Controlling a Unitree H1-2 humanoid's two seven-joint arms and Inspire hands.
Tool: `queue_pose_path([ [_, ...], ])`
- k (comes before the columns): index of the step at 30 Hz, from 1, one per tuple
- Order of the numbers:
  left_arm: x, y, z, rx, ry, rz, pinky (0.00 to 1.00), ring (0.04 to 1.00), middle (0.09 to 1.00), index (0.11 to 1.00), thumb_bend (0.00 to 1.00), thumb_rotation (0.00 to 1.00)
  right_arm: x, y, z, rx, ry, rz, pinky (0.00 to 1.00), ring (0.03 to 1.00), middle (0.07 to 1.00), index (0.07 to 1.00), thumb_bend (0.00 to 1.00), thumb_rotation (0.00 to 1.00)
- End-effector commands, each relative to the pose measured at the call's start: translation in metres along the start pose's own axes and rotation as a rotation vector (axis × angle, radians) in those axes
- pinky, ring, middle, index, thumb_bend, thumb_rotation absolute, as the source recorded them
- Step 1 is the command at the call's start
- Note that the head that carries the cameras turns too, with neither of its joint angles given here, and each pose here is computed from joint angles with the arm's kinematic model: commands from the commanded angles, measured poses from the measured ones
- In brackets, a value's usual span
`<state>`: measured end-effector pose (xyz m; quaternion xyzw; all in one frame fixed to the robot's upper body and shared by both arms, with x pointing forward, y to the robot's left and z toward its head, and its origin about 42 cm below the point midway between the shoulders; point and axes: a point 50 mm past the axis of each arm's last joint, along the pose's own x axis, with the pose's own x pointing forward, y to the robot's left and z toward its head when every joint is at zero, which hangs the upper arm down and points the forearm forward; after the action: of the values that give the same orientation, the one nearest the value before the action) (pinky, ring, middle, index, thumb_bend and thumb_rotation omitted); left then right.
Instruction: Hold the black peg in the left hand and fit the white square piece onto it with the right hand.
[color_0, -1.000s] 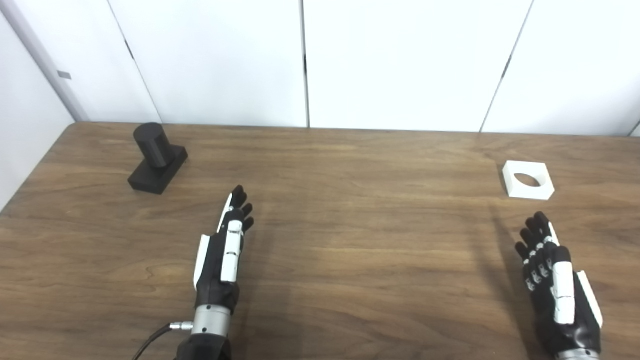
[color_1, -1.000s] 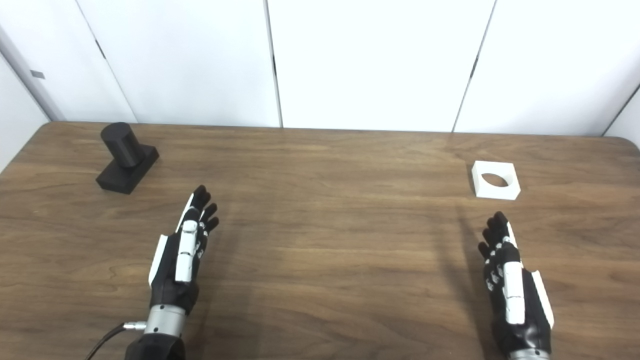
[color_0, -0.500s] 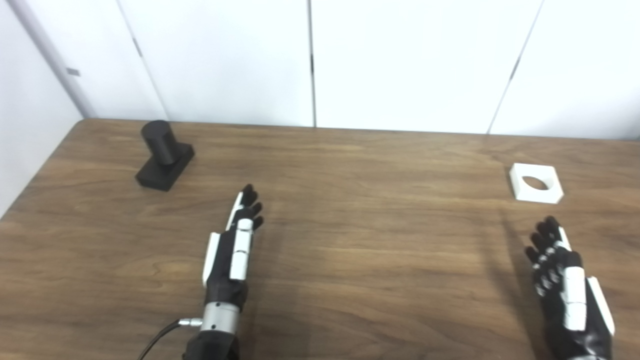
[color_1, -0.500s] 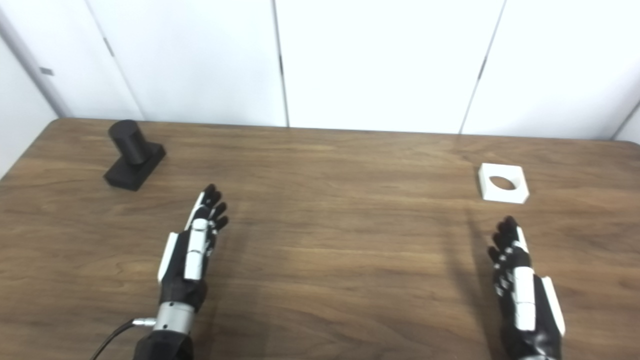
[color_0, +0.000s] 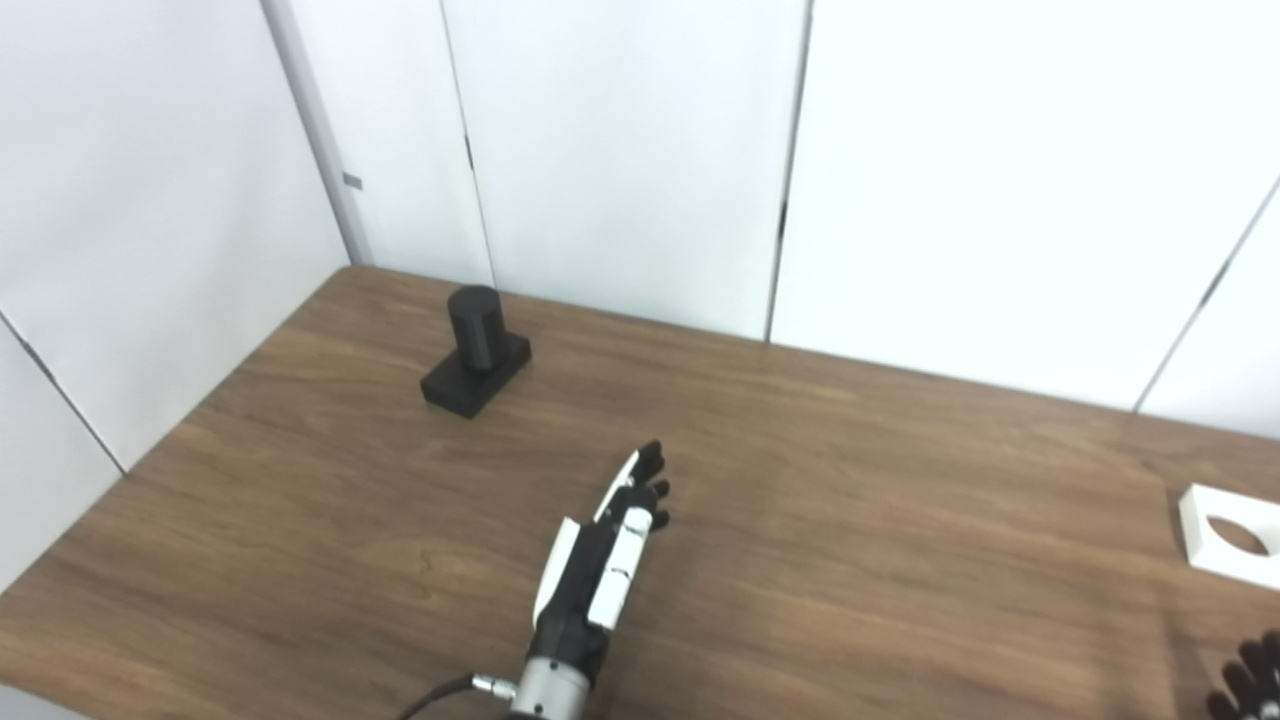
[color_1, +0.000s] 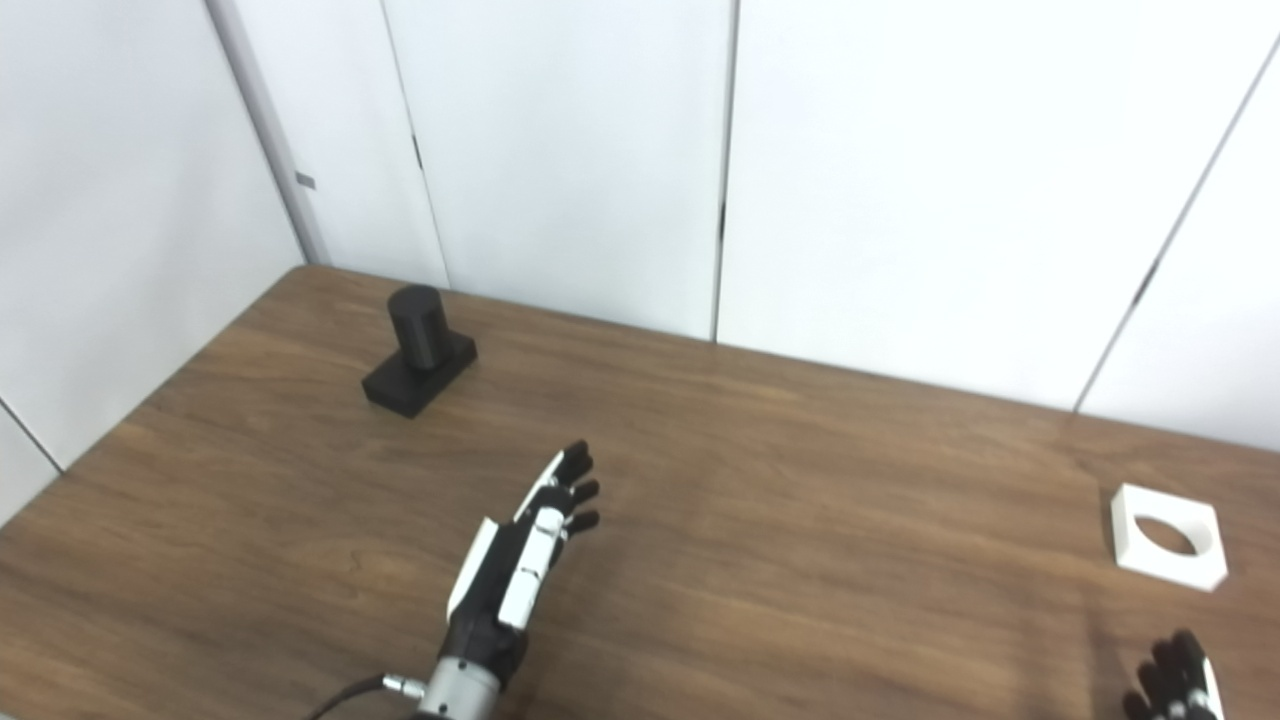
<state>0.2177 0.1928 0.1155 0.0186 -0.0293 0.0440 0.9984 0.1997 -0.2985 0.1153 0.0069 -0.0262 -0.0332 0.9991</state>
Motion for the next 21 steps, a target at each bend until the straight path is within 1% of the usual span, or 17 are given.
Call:
queue_pose_path([
  [1, -0.033, 0.005, -0.012, 0.000, 0.053, 0.026, 0.90, 0.940, 0.970, 0.973, 0.47, 1.00, 0.005, 0.000, 0.008, 0.009, -0.071, -0.009, 1.00, 1.000, 0.970, 0.993, 0.64, 1.00],
  [4, -0.033, 0.005, -0.011, -0.002, 0.061, 0.025, 0.91, 0.948, 0.973, 0.980, 0.46, 1.00, 0.005, -0.001, 0.006, 0.022, -0.070, -0.013, 1.00, 0.995, 0.958, 0.983, 0.63, 1.00],
  [9, -0.032, 0.005, -0.012, 0.014, 0.053, 0.022, 0.91, 0.951, 0.977, 0.988, 0.49, 1.00, 0.005, -0.002, 0.008, 0.007, -0.065, -0.013, 1.00, 0.998, 0.967, 0.986, 0.65, 1.00],
  [11, -0.030, 0.007, -0.012, 0.023, 0.060, 0.012, 0.92, 0.957, 0.984, 0.996, 0.51, 1.00, 0.007, -0.002, 0.007, 0.004, -0.066, 0.002, 1.00, 1.000, 0.965, 0.987, 0.67, 1.00],
  [13, -0.029, 0.008, -0.010, 0.019, 0.071, 0.004, 0.92, 0.963, 0.992, 1.000, 0.49, 0.97, 0.009, -0.001, 0.005, 0.003, -0.067, 0.016, 1.00, 1.000, 0.993, 0.998, 0.69, 1.00],
  [15, -0.028, 0.009, -0.006, 0.018, 0.079, 0.000, 0.92, 0.962, 0.995, 1.000, 0.42, 0.88, 0.010, 0.000, 0.006, 0.006, -0.060, 0.016, 1.00, 1.000, 0.999, 1.000, 0.71, 1.00],
  [16, -0.028, 0.011, -0.002, 0.022, 0.080, 0.003, 0.92, 0.961, 0.996, 1.000, 0.40, 0.85, 0.010, 0.001, 0.006, 0.009, -0.057, 0.013, 1.00, 1.000, 1.000, 1.000, 0.71, 1.00],
  [18, -0.027, 0.014, 0.007, 0.051, 0.076, 0.015, 0.91, 0.951, 0.993, 1.000, 0.40, 0.69, 0.009, 0.001, 0.007, 0.014, -0.053, 0.008, 1.00, 1.000, 1.000, 1.000, 0.71, 1.00],
  [19, -0.027, 0.017, 0.014, 0.090, 0.062, 0.025, 0.90, 0.946, 0.991, 1.000, 0.40, 0.64, 0.009, 0.001, 0.007, 0.014, -0.051, 0.004, 1.00, 1.000, 1.000, 1.000, 0.71, 1.00],
  [21, -0.026, 0.022, 0.028, 0.158, 0.034, 0.039, 0.92, 0.942, 0.979, 1.000, 0.38, 0.51, 0.008, 0.002, 0.007, 0.010, -0.046, 0.002, 1.00, 1.000, 1.000, 1.000, 0.71, 1.00],
])
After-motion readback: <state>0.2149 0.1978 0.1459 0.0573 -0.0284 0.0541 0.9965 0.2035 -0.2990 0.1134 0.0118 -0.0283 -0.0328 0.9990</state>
